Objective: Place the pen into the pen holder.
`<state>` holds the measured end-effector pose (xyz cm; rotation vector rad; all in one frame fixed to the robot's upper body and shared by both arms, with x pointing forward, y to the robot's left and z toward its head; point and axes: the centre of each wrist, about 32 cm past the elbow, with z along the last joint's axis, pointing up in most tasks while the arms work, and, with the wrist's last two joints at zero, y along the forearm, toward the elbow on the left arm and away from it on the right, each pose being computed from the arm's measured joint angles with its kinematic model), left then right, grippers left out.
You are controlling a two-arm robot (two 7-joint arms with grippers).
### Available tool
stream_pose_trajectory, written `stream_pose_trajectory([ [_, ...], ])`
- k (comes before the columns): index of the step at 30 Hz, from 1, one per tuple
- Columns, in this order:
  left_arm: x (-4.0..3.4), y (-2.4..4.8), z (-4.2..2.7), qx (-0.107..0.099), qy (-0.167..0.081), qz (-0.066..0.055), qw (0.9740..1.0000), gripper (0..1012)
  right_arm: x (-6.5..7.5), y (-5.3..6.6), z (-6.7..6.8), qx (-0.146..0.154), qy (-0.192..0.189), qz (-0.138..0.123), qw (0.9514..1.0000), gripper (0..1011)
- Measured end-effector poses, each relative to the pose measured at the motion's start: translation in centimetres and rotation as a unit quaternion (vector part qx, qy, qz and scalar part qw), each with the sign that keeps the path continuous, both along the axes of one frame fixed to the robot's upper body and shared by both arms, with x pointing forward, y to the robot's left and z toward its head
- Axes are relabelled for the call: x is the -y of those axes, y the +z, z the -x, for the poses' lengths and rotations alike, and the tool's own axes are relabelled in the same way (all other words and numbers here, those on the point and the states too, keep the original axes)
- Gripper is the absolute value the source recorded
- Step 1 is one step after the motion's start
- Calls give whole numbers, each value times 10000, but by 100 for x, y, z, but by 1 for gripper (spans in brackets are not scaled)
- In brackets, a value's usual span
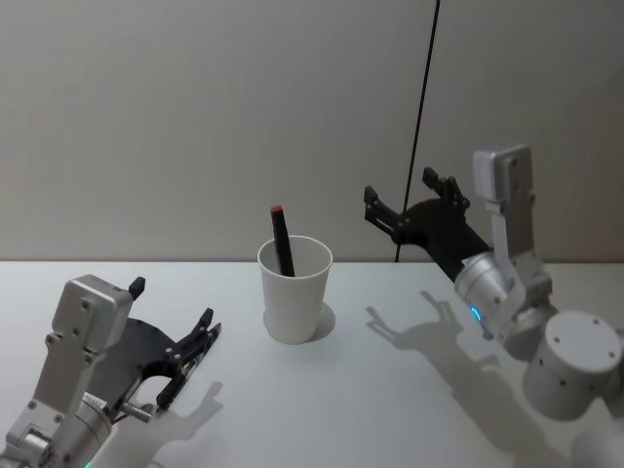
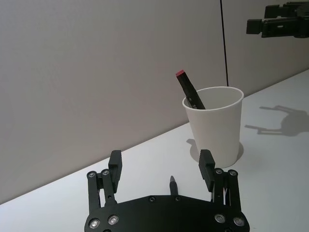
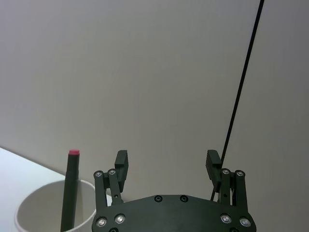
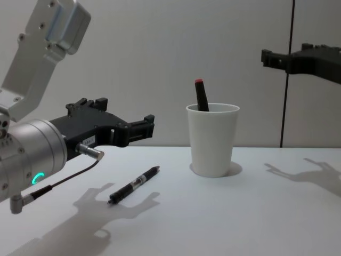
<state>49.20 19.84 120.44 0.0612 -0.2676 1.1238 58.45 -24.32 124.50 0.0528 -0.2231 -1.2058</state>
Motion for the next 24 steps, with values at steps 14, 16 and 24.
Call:
stream_pose_trajectory([
  [14, 0, 0, 0, 0, 0, 0, 10000, 1003, 22, -227, 382, -148, -97, -61, 9998, 1001],
  [16, 0, 0, 0, 0, 0, 0, 10000, 1003, 22, -257, 440, -173, -106, -72, 9998, 1001],
  [24, 0, 0, 0, 0, 0, 0, 10000, 1003, 17, -343, 632, -254, -122, -107, 9995, 1001],
])
